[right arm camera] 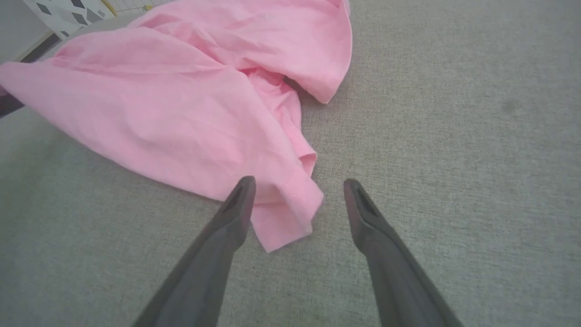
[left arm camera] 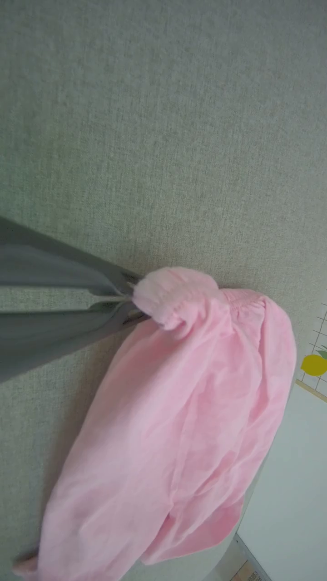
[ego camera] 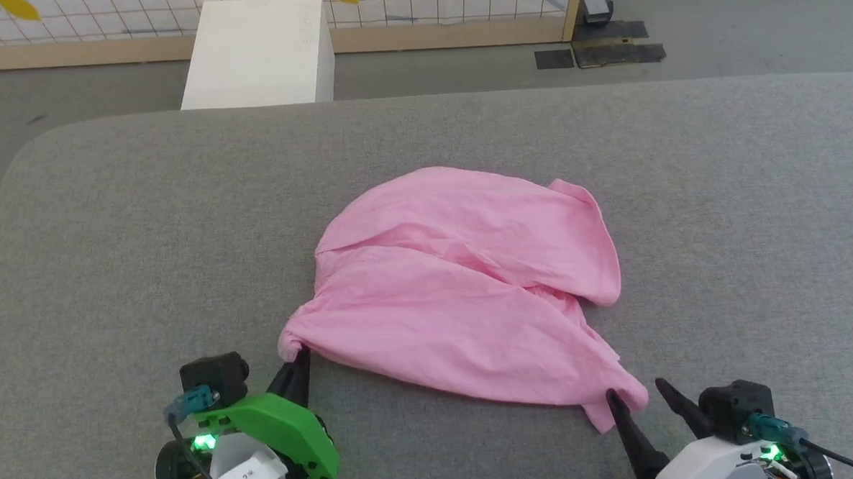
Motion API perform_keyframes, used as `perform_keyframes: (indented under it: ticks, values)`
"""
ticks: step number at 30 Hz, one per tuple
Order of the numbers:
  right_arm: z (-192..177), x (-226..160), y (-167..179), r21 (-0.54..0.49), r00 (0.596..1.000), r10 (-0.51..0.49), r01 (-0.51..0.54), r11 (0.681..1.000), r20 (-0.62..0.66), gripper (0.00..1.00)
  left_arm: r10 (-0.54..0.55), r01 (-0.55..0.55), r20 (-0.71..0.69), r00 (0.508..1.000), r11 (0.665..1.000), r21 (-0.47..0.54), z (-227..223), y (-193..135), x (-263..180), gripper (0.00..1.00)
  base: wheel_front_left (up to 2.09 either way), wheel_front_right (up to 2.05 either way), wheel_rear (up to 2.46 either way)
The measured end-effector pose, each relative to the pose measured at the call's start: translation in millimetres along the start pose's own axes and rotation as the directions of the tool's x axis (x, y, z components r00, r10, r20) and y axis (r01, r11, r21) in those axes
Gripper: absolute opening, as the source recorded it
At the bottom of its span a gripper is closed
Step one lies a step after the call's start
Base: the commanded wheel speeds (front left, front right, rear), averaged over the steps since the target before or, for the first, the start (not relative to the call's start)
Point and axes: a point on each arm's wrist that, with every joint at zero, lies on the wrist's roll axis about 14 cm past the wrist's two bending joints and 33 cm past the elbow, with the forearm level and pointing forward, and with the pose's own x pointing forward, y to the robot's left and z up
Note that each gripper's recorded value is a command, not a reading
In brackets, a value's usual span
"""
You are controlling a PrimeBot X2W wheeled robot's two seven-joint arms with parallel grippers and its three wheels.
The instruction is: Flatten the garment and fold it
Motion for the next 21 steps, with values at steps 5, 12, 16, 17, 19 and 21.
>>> perform_keyframes:
  ticks: [5, 12, 16, 17, 19, 21]
  values:
    - [-11.7, 4.2, 1.3, -0.003, 0.997, 0.006, -0.006, 1.0, -0.077, 1.0, 0.004, -0.004, -0.014, 1.0, 1.0, -0.004, -4.2, 1.8, 2.3, 0.0, 0.0, 0.0, 0.0]
    - [-12.1, 15.0, 10.3, -0.022, 0.992, 0.037, -0.04, 0.999, -0.124, 0.0, 0.012, -0.013, -0.034, 0.999, 1.0, -0.007, -10.2, 5.5, 5.6, 0.0, 0.0, 0.0, 0.0]
    - [-7.4, 16.3, 13.6, -0.029, 0.992, 0.047, -0.051, 0.998, -0.119, 0.0, 0.022, -0.022, -0.032, 0.999, 1.0, -0.008, -11.1, 8.7, 5.4, 0.0, 0.0, 0.0, 0.0]
    - [-2.9, 16.1, 13.3, -0.03, 0.993, 0.046, -0.049, 0.998, -0.105, 0.0, 0.024, -0.024, -0.027, 0.999, 1.0, -0.008, -10.3, 9.4, 5.0, 0.0, 0.0, 0.0, 0.0]
    - [7.1, 15.1, 12.3, -0.035, 0.996, 0.043, -0.045, 0.998, -0.074, 0.0, 0.022, -0.022, -0.012, 1.0, 1.0, -0.01, -6.6, 9.7, 4.2, 0.0, 0.0, 0.0, 0.0]
    - [21.8, 12.8, 10.0, -0.043, 0.999, 0.035, -0.036, 0.998, -0.026, 0.0, 0.016, -0.015, 0.012, 1.0, 1.0, -0.007, 0.6, 9.0, 3.2, 0.0, 0.0, 0.0, 0.0]
